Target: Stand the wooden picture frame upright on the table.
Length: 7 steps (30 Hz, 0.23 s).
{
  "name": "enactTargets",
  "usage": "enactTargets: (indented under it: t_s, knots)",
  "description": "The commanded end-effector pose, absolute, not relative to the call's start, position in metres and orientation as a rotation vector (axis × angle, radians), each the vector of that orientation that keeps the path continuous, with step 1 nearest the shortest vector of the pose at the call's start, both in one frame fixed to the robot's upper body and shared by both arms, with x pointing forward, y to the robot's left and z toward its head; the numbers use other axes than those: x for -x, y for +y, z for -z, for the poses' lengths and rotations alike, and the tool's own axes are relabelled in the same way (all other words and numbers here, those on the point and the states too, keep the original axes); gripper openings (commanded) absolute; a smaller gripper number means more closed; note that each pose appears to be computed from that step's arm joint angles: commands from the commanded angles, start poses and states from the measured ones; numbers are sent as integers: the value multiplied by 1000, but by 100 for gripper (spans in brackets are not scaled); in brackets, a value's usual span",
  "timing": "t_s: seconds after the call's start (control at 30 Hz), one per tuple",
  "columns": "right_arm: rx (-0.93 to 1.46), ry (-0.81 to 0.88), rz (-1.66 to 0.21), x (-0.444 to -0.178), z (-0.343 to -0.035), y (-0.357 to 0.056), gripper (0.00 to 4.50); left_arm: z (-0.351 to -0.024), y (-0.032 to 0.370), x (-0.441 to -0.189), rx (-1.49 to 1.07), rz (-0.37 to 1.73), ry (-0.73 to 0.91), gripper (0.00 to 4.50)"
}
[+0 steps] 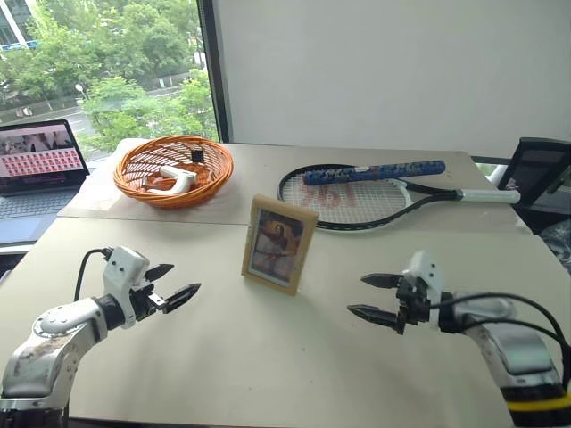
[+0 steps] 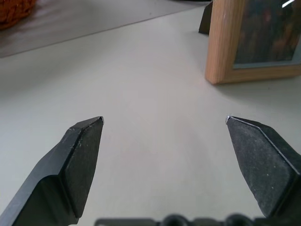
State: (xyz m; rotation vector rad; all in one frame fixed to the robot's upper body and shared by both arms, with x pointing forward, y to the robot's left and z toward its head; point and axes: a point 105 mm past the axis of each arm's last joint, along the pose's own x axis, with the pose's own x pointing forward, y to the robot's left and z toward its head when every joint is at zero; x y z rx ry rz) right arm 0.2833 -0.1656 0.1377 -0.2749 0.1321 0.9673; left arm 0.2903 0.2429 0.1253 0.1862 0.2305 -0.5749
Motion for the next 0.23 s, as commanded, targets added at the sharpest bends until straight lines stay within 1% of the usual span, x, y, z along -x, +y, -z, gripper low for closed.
enactTargets:
  t_s: [0.03,0.13,0.23]
  knots:
    - [278,91,-892,-281,-156,-172,441,-131,232,-294,-243,586,178,450]
    - [286,120,-892,-278,-147,-174,441,-125,227,-295,-282,612,185,450]
    - [269,120,-886,-279,-148,-177,441,-119,221,-293,-279,663,209,450]
